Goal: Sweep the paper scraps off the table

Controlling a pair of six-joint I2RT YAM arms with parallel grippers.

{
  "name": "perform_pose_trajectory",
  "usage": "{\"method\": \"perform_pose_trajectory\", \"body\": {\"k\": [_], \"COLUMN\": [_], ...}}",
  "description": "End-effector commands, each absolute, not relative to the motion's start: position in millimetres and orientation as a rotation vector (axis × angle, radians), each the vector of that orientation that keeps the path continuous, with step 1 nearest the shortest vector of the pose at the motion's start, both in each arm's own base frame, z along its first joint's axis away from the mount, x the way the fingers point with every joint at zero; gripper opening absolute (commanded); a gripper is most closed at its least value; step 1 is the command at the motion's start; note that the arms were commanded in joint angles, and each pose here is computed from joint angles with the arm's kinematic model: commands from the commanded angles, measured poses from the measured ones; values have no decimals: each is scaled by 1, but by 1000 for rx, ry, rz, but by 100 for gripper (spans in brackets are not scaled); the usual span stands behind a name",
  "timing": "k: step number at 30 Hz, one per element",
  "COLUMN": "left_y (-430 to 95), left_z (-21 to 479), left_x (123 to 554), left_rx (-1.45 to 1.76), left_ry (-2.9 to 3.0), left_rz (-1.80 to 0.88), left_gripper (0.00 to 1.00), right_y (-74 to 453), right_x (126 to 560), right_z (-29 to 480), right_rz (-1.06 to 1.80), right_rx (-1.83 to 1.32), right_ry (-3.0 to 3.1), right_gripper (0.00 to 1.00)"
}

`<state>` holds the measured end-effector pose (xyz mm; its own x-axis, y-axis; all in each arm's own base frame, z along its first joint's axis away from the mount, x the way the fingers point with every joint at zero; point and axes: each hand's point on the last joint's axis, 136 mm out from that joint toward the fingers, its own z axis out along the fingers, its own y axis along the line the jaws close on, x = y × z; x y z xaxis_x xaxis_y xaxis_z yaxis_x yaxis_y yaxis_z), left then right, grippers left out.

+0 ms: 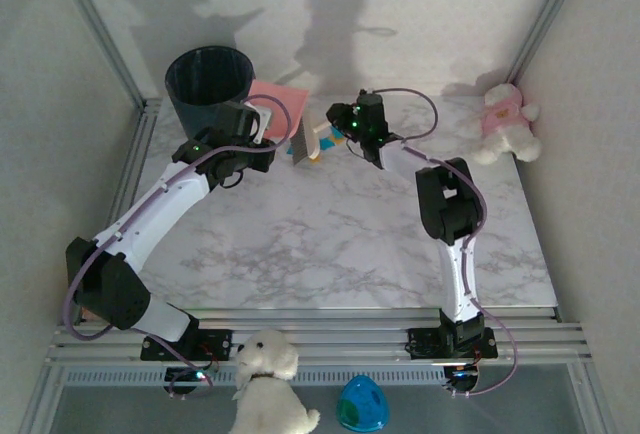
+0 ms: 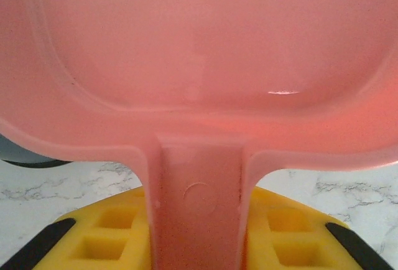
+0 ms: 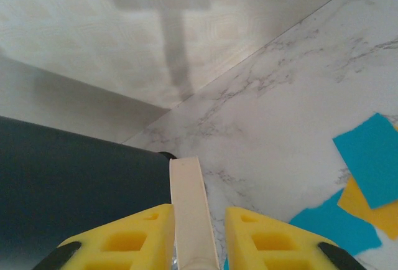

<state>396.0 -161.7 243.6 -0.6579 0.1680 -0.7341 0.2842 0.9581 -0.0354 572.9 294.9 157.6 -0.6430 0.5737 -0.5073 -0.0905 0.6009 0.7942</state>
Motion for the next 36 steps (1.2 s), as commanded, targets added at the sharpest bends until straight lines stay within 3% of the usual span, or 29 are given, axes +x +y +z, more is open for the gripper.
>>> {"method": "perform_pose_trajectory", "body": {"k": [1,7,17,36], "left_y": [-156,-155,-152,-158], "left_z": [246,244,243,235], "left_x": [398,398,398,397], "left_rx": [315,317,320,342], "left_ry": [2285,2293,2301,2331], "left_rz": [-144,-135,-119,-147], "left_gripper": [0,0,0,0], "right_y": [301,295,242,152], "right_x": [585,599,596,503], "right_z": [163,149,132,117], "right_rz": [1095,982,630,340], "right_rx": [393,414,507,748], "right_ry": [2036,2084,2129,2103], "right_gripper": [0,0,0,0]}}
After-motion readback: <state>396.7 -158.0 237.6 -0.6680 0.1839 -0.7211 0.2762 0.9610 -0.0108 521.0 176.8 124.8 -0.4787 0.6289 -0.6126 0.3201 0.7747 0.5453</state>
